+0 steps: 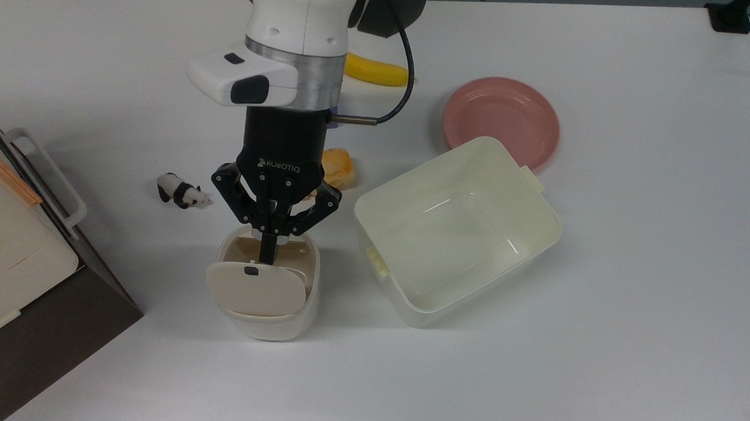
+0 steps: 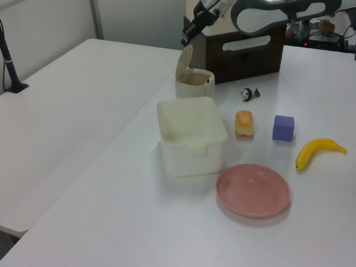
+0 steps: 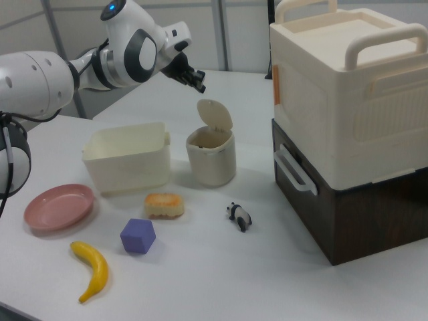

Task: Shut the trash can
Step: 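Move the gripper down over the open lid of the cream trash can, then push the raised lid down onto the trash can rim with the gripper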

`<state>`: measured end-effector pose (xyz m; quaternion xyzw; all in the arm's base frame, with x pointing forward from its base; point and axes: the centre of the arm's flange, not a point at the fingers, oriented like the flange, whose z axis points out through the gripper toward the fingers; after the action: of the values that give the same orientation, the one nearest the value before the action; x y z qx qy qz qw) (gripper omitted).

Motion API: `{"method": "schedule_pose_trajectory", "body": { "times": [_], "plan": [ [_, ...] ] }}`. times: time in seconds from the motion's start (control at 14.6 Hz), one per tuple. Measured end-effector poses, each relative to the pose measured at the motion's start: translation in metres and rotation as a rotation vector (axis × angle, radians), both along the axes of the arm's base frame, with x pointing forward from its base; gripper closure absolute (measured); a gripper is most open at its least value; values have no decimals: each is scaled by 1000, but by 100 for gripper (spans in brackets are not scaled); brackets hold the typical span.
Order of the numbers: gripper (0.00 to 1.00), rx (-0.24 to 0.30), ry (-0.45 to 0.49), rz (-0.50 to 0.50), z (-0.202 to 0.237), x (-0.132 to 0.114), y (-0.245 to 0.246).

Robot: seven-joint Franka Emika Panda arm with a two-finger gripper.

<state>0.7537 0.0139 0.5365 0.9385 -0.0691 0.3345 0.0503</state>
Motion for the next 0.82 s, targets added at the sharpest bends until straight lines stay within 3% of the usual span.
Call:
{"method": "schedule_pose_trajectory", "body": {
  "times": [0.34,0.82],
  "plan": [
    [99,-1,-43,-1,20,1,-2],
    [99,-29,-25,-11,-30,19,-20]
  ]
}}
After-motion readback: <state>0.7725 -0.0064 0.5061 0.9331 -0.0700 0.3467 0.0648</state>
